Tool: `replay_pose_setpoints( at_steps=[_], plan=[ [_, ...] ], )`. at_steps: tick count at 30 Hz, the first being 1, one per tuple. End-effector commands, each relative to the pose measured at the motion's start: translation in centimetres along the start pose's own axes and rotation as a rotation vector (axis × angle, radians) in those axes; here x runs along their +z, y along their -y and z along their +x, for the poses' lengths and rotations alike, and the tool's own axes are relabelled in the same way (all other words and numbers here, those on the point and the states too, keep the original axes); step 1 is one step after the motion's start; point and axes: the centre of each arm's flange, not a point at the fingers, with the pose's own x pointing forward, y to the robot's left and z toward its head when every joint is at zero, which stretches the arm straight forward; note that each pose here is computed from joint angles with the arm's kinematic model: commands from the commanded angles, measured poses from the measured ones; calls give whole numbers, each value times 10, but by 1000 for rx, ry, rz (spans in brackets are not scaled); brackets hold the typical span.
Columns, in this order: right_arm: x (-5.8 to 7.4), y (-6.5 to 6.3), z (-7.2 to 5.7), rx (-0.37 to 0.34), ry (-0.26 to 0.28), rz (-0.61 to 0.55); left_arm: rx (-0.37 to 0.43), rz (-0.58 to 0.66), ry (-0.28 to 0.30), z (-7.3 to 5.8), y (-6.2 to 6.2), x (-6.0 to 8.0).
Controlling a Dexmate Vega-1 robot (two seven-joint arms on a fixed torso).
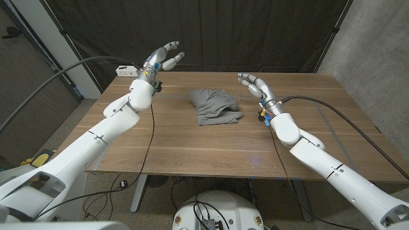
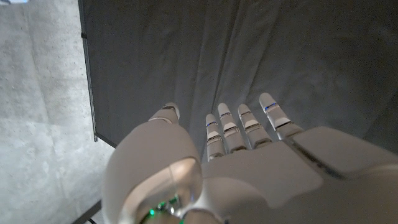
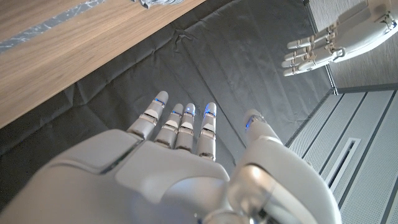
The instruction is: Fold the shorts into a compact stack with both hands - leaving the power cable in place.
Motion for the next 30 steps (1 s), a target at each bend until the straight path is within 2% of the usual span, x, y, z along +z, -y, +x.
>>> replay_pose_setpoints(
  at_steps=[1,15,20,23,30],
  plan=[
    [-4,-3,-2,-10,-5,86,-99,-305,-91,-4,4,-19],
    [-7,-4,-8,-11,-28,174,-186,-492,-112,-12,14,-32],
    [2,-1,-12,-30,-15,173,-210,-631,-106,-19,21,-42],
    [-1,0,-12,-43,-9,234,-225,-658,-101,-21,23,-45],
    [-10,2,-15,-97,-19,262,-258,-709,-91,-22,27,-55]
  ],
)
